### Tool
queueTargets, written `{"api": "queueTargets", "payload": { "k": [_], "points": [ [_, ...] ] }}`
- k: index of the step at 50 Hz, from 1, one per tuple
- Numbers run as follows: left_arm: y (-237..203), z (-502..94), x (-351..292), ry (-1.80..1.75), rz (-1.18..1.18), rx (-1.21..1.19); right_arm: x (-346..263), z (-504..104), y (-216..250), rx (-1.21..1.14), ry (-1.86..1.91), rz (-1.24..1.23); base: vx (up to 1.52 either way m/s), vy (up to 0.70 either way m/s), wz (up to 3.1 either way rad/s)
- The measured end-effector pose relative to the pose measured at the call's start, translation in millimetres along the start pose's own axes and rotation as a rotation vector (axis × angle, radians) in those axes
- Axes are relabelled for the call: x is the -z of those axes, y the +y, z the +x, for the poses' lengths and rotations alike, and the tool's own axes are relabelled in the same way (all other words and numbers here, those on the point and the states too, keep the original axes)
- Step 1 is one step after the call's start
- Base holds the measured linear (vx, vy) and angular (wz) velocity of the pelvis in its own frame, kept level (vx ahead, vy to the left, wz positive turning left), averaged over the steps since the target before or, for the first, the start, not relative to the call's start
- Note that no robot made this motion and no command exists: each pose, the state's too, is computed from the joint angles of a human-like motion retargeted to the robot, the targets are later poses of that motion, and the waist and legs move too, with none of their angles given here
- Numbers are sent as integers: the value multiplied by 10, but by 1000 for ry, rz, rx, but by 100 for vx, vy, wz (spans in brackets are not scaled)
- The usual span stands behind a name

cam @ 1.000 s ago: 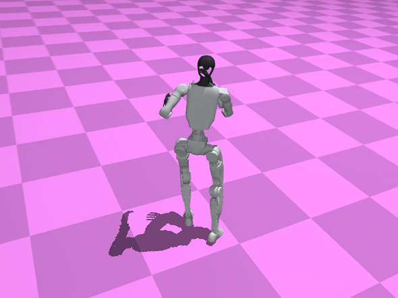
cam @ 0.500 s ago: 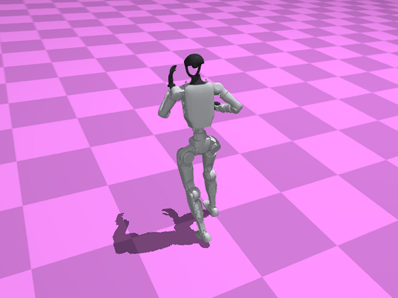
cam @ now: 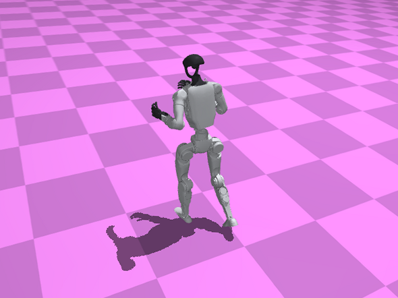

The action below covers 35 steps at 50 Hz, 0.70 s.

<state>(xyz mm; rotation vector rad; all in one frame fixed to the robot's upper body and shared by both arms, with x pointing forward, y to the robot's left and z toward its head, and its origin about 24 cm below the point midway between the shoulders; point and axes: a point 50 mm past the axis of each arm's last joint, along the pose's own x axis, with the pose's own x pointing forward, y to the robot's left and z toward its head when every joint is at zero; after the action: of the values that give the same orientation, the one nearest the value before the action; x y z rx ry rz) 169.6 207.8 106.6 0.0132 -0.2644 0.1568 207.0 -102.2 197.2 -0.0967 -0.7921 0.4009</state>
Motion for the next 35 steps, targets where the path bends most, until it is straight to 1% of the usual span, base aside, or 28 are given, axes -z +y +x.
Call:
{"api": "queueTargets", "payload": {
  "k": [3, 4, 6, 9, 13, 14, 15, 16, 17, 20, 22, 24, 28, 31, 35],
  "points": [
    [-276, 386, 76, -44, 9, 67, 402, -154, 27, -24, 213, -68, 69, 18, 38],
    [-381, 558, 56, -66, 31, 131, 563, -271, 11, -24, 311, -97, 69, 14, 62],
    [-661, 855, -119, -187, 38, 202, 765, -555, -31, 33, 459, -127, 73, 12, 65],
    [-975, 1049, -660, -481, 18, 265, 623, -952, -181, 113, 536, -36, 79, 12, 65],
    [-1056, 980, -1168, -714, -116, 260, 301, -1172, -349, 82, 568, 48, 84, 5, 57],
    [-1071, 916, -1227, -690, -325, 320, 305, -1198, -375, 72, 593, 47, 87, -3, 28],
    [-1066, 874, -1277, -693, -414, 347, 310, -1231, -402, 73, 617, 39, 87, -6, 5],
    [-1046, 873, -1308, -746, -261, 313, 314, -1276, -433, 94, 636, 15, 85, -7, -19],
    [-1038, 846, -1323, -767, -208, 319, 342, -1306, -448, 107, 654, -8, 82, -8, -44],
    [-959, 734, -1255, -722, -167, 380, 488, -1296, -455, 136, 683, -62, 76, -3, -72],
    [-831, 678, -1110, -642, -145, 358, 575, -1111, -445, 161, 624, -54, 71, 3, -98],
    [-668, 629, -871, -499, -166, 285, 597, -743, -429, 150, 498, -60, 71, 8, -121],
    [-362, 339, -358, -184, -305, 138, 267, 62, -300, 42, 147, -89, 79, 13, -88],
    [-231, 103, -297, -107, -330, 138, -44, 186, -184, 18, -26, 4, 88, 18, -33],
    [-150, 1, -273, -51, -273, 176, -142, 91, -33, -28, -57, 115, 87, 27, -6]
  ]
}}
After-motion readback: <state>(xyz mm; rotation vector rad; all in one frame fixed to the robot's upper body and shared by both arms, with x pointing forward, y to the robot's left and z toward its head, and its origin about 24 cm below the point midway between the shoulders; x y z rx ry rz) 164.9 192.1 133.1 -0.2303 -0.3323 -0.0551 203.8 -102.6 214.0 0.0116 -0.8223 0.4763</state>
